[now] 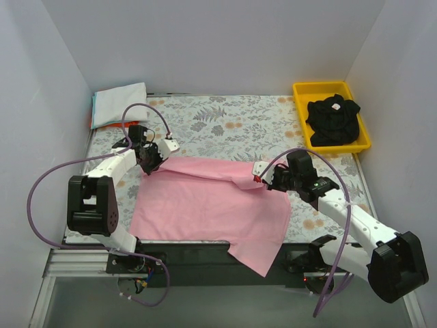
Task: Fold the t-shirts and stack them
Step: Fold the tshirt
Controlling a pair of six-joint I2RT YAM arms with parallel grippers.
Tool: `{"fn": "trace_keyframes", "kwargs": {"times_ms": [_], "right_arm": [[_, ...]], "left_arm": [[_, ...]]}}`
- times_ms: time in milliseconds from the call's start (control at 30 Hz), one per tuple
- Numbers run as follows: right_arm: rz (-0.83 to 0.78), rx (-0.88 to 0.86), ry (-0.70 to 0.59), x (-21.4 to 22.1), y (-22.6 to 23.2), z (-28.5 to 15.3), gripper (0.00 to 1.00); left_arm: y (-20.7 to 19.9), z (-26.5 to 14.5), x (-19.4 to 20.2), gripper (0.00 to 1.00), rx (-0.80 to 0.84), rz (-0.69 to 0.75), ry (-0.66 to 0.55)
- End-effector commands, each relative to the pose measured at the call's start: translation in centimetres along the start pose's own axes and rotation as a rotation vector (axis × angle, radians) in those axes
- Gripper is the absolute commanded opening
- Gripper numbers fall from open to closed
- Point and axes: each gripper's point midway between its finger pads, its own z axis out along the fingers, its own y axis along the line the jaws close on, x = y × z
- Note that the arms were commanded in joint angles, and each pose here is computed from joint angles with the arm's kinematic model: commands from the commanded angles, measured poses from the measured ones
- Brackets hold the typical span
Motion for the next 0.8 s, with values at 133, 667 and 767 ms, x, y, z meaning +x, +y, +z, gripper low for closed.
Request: {"fn": "trace_keyframes", "kwargs": {"times_ms": [133,667,767], "right_arm": [[0.019,-0.022,0.075,1.9,0.8,0.5,0.01],[0.029,-0.129,0.147,3.0,2.2,0.6,0.12],[0.060,-0.182,0.191,3.4,2.8,0.3,0.56]], "left_arm": [[-1.5,-0.3,0.8,0.01,0.070,0.029,0.021],[-3.1,-0.8,0.7,0.31,0.162,-0.002,0.032],[-3.5,-2.3,-2.7,0.41,0.211,-0.039,-0.091]]}}
